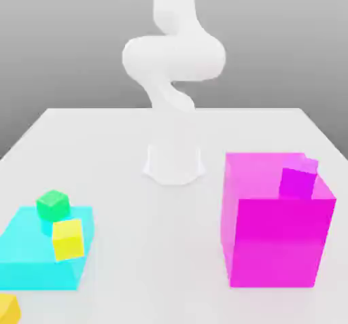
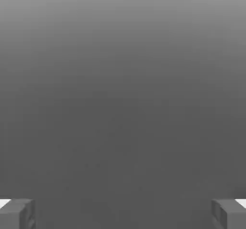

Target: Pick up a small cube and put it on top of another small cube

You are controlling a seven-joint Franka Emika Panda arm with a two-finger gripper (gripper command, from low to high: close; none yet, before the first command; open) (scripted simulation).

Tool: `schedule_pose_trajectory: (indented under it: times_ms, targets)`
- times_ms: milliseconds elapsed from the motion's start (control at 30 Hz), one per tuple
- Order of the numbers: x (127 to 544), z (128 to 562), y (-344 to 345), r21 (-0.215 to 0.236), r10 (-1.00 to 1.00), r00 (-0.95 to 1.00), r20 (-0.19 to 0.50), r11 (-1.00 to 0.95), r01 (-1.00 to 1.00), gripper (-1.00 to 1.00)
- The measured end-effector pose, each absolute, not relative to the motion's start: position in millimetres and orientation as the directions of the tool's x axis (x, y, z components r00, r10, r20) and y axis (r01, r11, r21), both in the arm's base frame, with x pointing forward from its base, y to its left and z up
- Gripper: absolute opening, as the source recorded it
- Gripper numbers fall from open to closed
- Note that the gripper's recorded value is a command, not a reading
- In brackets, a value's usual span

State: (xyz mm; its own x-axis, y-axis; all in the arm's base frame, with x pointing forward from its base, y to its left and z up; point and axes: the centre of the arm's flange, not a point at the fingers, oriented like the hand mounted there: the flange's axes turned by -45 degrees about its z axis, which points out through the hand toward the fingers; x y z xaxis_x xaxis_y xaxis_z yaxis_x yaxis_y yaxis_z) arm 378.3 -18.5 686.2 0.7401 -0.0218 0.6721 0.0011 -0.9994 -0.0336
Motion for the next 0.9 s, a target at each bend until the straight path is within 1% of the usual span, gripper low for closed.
schedule_pose_trajectory:
  times_ms: [233, 467, 667, 800, 900]
  targets:
    - [457.0, 600.8, -72.5, -0.090, -0.044, 0.842, 0.537, -0.996, 0.006, 0.00]
    - [509.0, 499.5, -127.5, -0.120, -0.066, 0.914, 0.401, -0.993, -0.019, 0.00]
    - [528.9, 405.8, -181.5, -0.118, -0.095, 0.954, 0.284, -0.991, -0.063, 0.00]
    - [532.4, 343.3, -210.3, -0.100, -0.098, 0.974, 0.205, -0.992, -0.078, 0.00]
    - [528.4, 297.6, -234.0, -0.079, -0.102, 0.984, 0.145, -0.993, -0.091, 0.00]
